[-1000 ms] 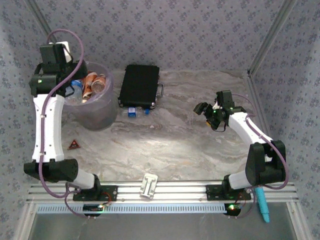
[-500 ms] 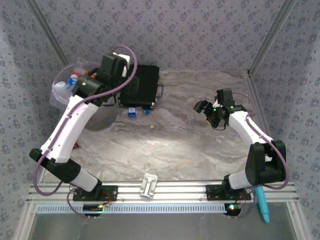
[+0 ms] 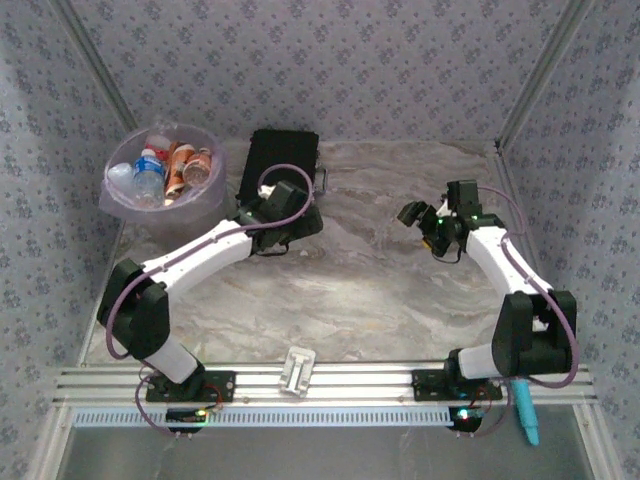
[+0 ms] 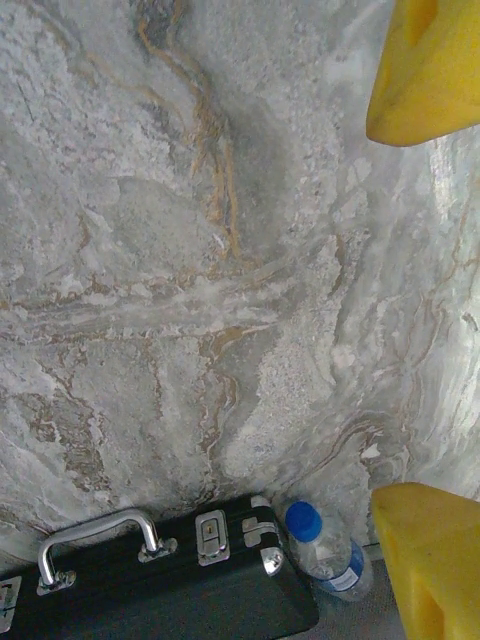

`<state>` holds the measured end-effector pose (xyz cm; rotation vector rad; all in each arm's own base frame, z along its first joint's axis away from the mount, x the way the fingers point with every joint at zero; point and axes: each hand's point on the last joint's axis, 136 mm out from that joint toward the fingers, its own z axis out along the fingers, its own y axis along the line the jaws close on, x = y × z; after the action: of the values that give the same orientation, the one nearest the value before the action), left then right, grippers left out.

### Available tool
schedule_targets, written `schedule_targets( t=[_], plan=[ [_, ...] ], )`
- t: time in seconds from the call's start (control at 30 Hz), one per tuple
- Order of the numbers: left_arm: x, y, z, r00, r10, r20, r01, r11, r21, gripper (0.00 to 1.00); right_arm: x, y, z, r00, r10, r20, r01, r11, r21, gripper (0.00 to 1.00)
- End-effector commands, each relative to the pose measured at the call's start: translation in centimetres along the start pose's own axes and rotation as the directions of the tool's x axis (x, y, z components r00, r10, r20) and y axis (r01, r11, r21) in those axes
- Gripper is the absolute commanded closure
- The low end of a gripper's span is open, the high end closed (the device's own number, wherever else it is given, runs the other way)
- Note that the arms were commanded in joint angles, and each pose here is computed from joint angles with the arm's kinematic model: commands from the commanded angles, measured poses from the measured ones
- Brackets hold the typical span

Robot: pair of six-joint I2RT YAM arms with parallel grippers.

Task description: Put the plastic bottles in the bin

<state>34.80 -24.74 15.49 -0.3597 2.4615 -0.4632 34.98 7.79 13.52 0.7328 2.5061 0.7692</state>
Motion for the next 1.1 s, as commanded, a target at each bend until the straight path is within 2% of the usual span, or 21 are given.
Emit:
schedule_targets(
  t=[0.0,0.23,0.4,0.5,0.73,0.87,1.0,1.07],
  plan=[
    [-3.1,-0.9,1.6,0.951,-0.297,0.086,0.285,0.950,0.129,0.03,0.7,-1.0,-0.9,1.000,-0.001,-0.016,0.001,1.000,0.001,0.11],
    [-3.4,3.9,4.9,0.881,-0.454,0.134,0.452,0.891,0.051,0.00,0.8,-1.8,-1.6,1.000,0.004,-0.022,-0.004,1.000,0.013,0.11],
    [-3.5,6.6,6.0,0.841,-0.506,0.192,0.515,0.857,0.004,0.00,0.8,-2.3,-2.1,1.000,0.013,-0.012,-0.013,1.000,0.022,0.11],
    [-3.7,7.6,6.9,0.815,-0.548,0.189,0.556,0.831,0.013,0.00,0.8,-2.5,-2.3,1.000,0.013,-0.014,-0.013,1.000,0.025,0.11],
    [-3.7,9.0,8.5,0.785,-0.577,0.224,0.595,0.804,-0.013,0.02,0.8,-2.8,-3.2,1.000,0.011,-0.009,-0.010,0.999,0.043,0.11],
    [-3.9,9.3,9.3,0.790,-0.566,0.236,0.587,0.809,-0.026,0.04,0.9,-2.9,-3.8,1.000,0.018,-0.011,-0.017,0.999,0.049,0.11],
    [-3.6,9.5,9.8,0.796,-0.557,0.234,0.581,0.813,-0.043,0.11,0.8,-2.8,-4.5,1.000,0.021,-0.003,-0.021,0.998,0.052,0.11],
    [-3.2,9.9,10.1,0.793,-0.563,0.234,0.589,0.807,-0.053,0.19,0.7,-2.9,-4.6,1.000,0.024,-0.001,-0.024,0.998,0.053,0.11]
  ],
)
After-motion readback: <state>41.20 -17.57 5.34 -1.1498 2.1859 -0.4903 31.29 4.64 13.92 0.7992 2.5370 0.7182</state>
